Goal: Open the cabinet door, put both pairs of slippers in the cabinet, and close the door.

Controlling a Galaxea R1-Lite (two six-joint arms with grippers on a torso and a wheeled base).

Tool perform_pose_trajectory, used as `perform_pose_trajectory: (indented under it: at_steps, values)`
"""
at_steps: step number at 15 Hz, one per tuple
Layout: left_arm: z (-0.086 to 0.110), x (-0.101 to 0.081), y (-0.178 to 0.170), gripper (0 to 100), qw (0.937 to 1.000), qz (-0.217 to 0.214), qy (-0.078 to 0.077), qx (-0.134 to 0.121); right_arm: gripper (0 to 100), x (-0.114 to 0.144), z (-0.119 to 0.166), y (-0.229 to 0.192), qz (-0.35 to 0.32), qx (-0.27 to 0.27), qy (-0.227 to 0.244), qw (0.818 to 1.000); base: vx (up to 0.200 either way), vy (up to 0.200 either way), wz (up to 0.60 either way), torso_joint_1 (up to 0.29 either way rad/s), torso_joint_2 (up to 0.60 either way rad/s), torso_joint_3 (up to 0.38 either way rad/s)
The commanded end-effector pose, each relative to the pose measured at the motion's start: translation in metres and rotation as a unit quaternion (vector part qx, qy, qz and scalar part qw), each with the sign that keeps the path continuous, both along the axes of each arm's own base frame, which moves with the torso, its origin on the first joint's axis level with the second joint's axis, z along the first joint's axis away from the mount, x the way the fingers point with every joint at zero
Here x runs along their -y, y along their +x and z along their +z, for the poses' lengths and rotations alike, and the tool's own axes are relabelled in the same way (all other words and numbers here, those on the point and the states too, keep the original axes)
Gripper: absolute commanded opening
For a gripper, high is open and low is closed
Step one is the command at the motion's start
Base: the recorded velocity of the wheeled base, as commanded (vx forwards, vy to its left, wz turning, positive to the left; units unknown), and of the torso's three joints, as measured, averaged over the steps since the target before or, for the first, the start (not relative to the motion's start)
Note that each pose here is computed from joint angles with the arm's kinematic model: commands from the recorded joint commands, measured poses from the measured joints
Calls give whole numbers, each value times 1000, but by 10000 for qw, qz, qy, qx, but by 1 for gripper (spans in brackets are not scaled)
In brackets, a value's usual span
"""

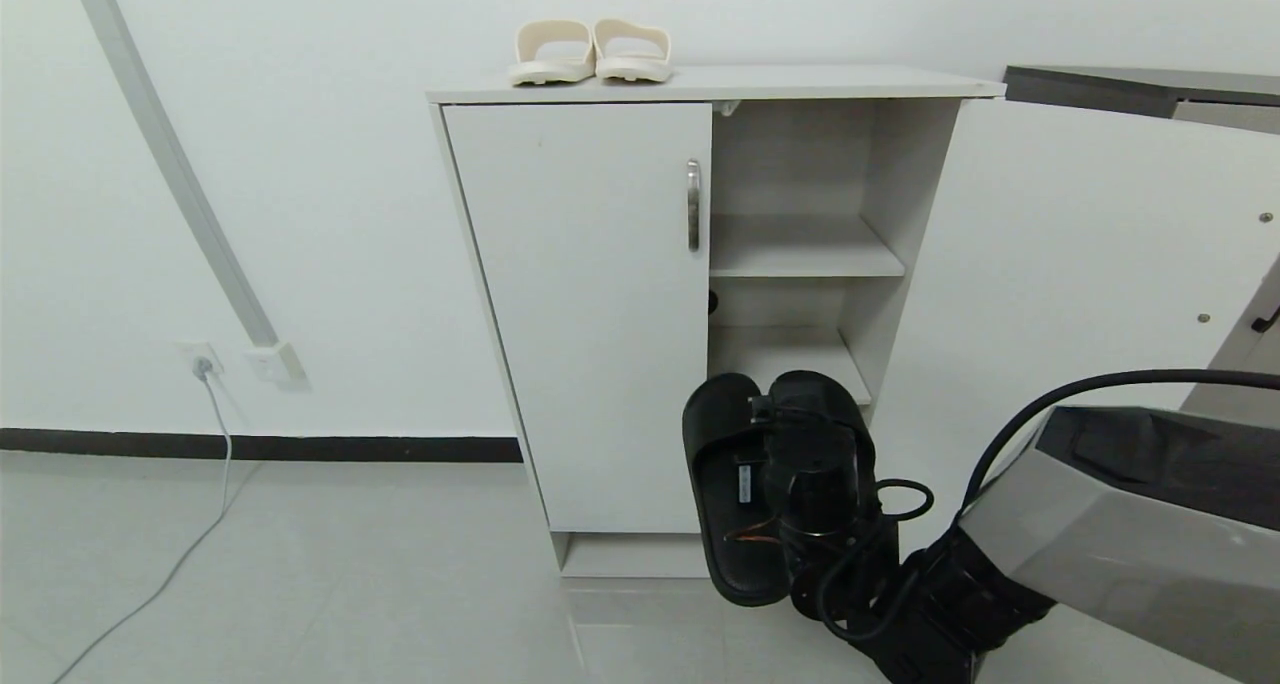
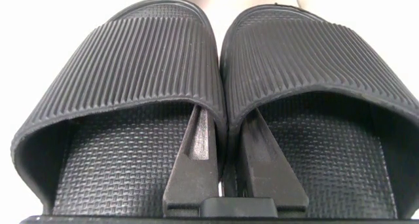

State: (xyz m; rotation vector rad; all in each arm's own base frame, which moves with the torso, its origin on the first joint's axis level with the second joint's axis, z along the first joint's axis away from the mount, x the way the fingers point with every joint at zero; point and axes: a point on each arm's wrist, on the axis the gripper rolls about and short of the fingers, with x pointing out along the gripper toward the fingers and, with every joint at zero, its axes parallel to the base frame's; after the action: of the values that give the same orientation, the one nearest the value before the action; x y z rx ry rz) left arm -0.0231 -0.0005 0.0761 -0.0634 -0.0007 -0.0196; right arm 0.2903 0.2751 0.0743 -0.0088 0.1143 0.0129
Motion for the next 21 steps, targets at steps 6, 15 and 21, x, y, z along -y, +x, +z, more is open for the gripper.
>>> perform_pose_trajectory:
  at_steps: [6,15,21]
  values:
    - [0,0,0,0,10000,-2,-20,-14,0,1,-9,5,-57,-70,-62,9999,0,-133,0,4,2,1]
    - [0,0,0,0,10000,6,-28,-15,0,3,-12,19,-83,-36,70,9999,0,0,0,0,0,0]
    - [0,0,0,0,10000,-2,-28,-15,0,4,-14,19,-19,-64,95,9999,0,0,0,0,0,0]
